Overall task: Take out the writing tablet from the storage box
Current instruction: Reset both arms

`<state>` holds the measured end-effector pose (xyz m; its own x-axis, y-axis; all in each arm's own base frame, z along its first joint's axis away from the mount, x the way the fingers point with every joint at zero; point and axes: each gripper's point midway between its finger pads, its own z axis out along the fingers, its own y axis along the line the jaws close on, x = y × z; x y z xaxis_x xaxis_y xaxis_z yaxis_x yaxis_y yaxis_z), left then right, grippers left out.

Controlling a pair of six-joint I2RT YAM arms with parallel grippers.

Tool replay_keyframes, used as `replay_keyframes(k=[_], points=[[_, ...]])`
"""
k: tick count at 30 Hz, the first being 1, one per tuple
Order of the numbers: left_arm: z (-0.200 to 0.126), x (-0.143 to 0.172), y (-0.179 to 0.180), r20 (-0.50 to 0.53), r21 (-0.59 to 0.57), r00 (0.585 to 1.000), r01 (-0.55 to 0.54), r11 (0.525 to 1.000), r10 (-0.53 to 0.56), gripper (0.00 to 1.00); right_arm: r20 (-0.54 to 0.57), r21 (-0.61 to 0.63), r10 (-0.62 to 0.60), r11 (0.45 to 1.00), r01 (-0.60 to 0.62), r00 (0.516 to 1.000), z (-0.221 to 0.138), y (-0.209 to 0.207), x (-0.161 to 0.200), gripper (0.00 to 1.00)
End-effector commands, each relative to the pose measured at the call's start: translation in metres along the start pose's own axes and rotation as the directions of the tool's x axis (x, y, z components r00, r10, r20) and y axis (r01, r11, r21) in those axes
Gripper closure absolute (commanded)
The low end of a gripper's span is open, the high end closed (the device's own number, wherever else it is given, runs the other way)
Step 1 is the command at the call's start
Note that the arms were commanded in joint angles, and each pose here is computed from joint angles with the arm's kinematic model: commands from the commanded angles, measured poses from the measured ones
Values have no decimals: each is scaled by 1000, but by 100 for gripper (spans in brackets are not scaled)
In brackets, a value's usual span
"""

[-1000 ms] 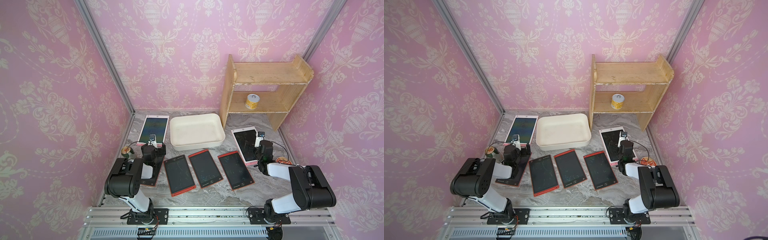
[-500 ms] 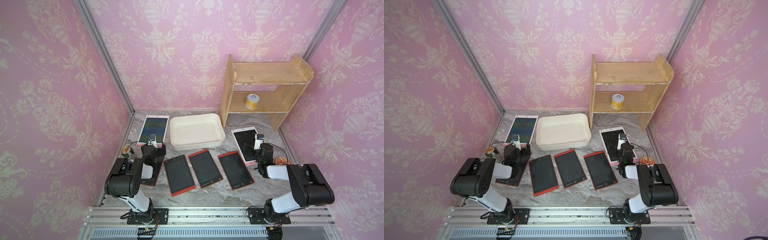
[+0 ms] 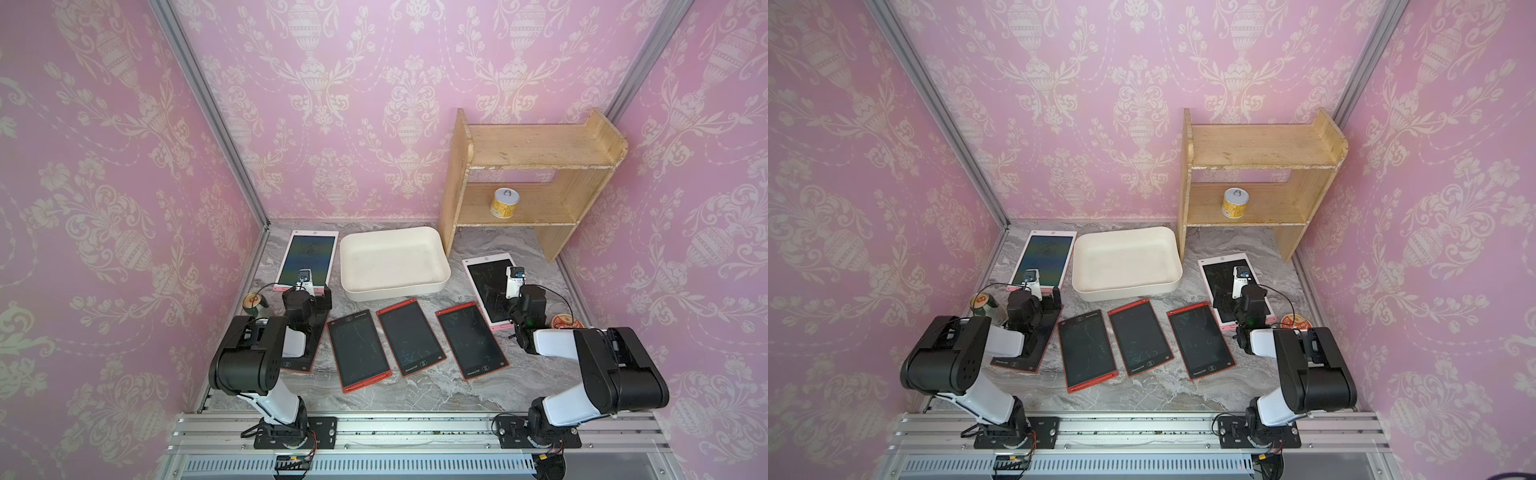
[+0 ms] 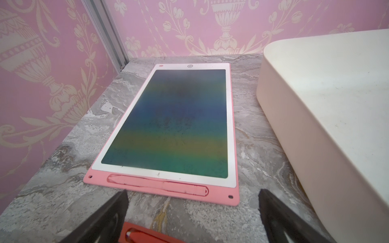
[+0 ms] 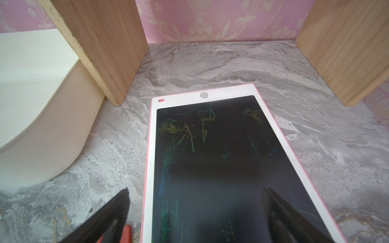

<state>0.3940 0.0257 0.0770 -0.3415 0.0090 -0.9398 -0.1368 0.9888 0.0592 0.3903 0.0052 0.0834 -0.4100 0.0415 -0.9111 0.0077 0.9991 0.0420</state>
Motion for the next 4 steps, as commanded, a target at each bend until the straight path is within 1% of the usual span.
replay_keyframes(k=[1, 4], points=[[2, -1, 3, 1, 4, 1000, 27, 1000, -27, 1, 17, -10, -20, 1000, 20, 1000, 1, 2, -10, 0], [1, -1, 3, 4, 4, 1000, 26, 1000, -26, 1, 19, -10, -21, 1000, 21, 1000, 1, 2, -10, 0]])
